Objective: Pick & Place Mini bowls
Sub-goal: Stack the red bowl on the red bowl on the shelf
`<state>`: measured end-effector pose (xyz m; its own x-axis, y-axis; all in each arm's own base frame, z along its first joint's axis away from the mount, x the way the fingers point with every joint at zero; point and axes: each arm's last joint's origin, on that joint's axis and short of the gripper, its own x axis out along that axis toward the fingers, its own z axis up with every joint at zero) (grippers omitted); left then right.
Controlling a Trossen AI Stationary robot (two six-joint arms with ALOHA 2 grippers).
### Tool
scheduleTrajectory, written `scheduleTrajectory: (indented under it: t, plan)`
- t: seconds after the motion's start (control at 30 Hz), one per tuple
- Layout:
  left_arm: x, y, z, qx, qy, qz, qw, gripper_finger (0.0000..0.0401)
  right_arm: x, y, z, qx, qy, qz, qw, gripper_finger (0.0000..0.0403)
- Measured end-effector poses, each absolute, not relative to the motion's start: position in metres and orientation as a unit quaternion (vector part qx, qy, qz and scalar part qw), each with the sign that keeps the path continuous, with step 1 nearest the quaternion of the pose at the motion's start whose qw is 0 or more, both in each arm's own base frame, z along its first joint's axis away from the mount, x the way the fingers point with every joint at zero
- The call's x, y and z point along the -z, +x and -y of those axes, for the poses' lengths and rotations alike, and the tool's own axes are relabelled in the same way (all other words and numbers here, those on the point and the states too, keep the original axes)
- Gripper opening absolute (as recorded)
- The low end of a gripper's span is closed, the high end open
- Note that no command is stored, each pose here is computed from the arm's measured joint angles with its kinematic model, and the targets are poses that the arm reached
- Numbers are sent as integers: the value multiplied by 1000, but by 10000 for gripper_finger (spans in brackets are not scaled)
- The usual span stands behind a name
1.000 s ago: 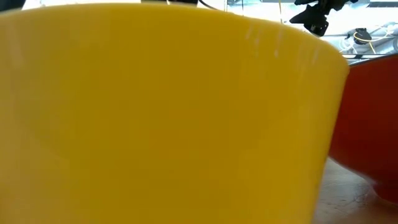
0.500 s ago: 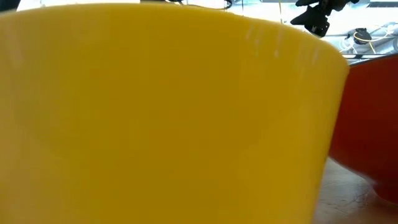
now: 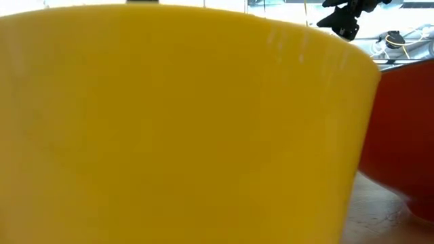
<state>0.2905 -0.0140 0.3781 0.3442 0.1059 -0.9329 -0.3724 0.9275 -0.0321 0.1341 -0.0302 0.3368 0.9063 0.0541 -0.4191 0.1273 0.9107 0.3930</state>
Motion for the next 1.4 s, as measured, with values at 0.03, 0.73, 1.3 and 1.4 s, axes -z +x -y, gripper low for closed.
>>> scheduleTrajectory:
  t: [0.03, 0.73, 1.3, 1.4]
  plan:
    - [-377, 287, 25, -135, -127, -567, 803, 139, -337, 134, 30, 19, 210, -216, 953, 183]
    - [-325, 269, 187, -214, -299, -661, 654, 141, -334, 133, 30, 17, 198, -229, 953, 183]
    - [-244, 269, 284, -268, -362, -724, 522, 141, -334, 133, 30, 17, 198, -229, 953, 183]
    - [-234, 266, 291, -271, -346, -730, 524, 141, -334, 133, 30, 19, 206, -229, 951, 183]
